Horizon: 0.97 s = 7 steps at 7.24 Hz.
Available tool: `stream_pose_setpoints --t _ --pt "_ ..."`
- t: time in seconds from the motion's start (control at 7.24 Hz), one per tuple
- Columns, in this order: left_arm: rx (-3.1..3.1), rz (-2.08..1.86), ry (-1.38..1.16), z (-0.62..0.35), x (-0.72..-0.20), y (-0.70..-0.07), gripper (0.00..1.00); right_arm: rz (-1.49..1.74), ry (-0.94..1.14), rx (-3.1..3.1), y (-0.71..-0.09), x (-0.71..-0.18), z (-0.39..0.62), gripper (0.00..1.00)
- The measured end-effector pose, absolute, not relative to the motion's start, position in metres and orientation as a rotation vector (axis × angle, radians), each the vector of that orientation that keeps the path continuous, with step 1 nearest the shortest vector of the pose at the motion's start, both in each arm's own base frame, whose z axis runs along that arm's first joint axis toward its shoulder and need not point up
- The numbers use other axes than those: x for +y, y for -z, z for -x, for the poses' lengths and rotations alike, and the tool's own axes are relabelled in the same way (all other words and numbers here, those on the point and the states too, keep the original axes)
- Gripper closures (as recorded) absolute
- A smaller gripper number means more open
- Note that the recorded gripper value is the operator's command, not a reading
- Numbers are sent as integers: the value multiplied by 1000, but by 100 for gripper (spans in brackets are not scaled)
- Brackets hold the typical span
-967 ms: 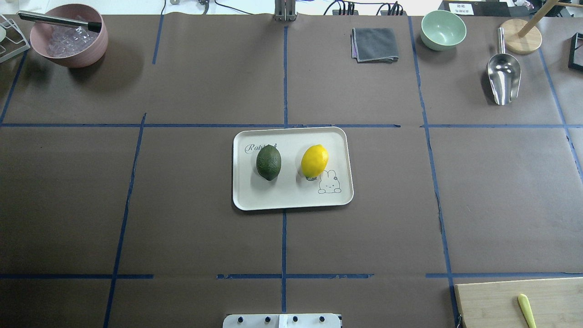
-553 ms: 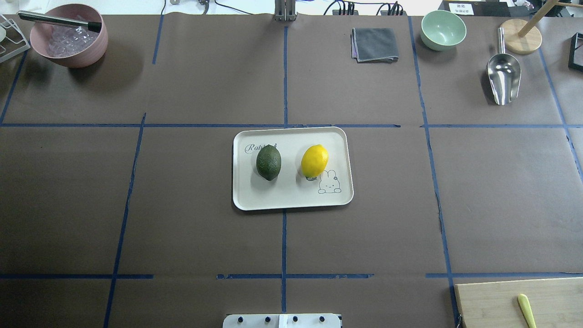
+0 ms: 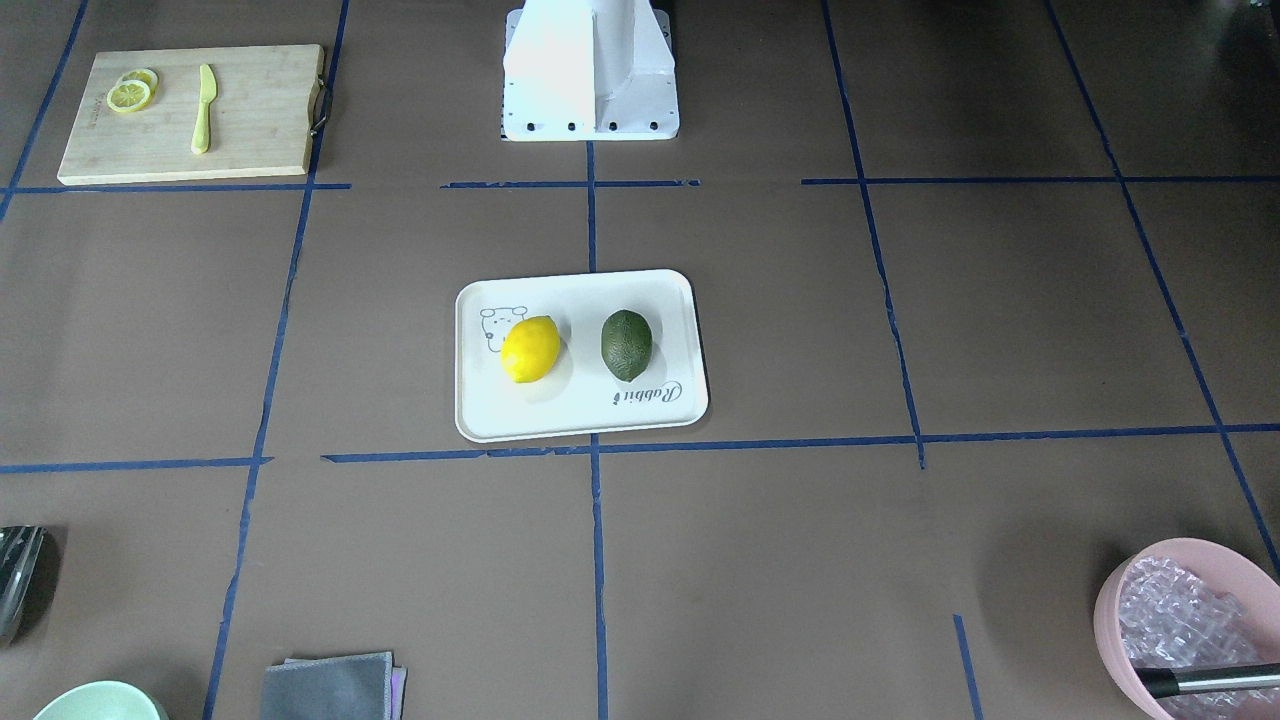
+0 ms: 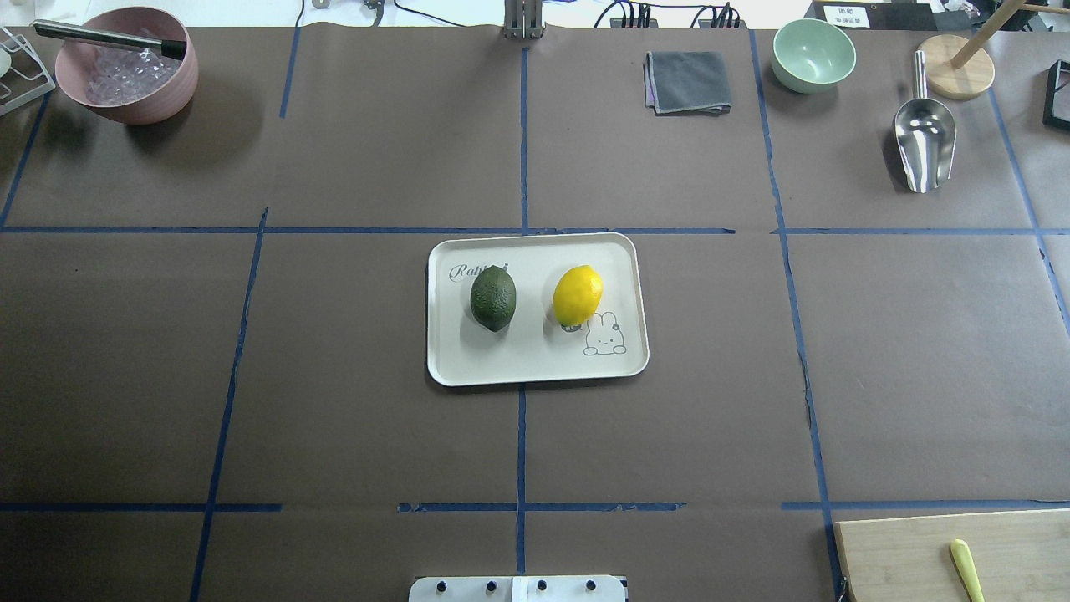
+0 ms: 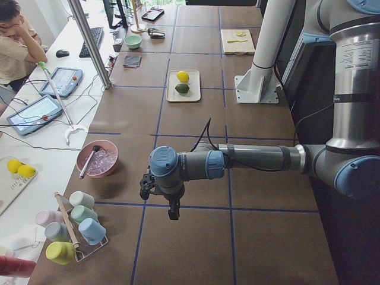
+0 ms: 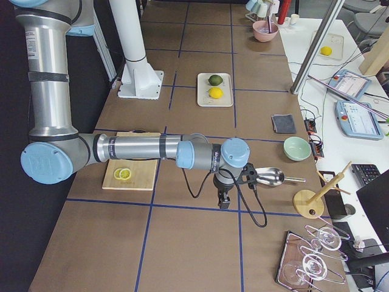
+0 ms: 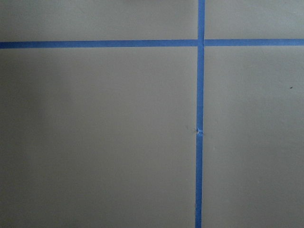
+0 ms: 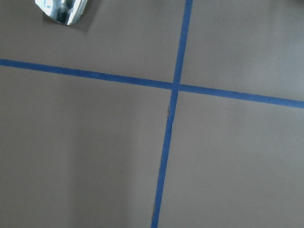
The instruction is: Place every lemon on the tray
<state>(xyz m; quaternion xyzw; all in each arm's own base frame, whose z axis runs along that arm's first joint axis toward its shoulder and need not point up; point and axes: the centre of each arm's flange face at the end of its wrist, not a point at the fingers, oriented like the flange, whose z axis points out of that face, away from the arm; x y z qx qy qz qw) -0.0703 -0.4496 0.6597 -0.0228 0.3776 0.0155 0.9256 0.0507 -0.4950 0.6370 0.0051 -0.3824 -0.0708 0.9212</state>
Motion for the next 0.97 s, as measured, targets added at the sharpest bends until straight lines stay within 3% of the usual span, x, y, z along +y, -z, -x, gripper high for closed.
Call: stream_pose_setpoints --t 0.97 --pt "730 13 -48 74 -453 -656 0 -13 145 -814 -635 -495 -49 0"
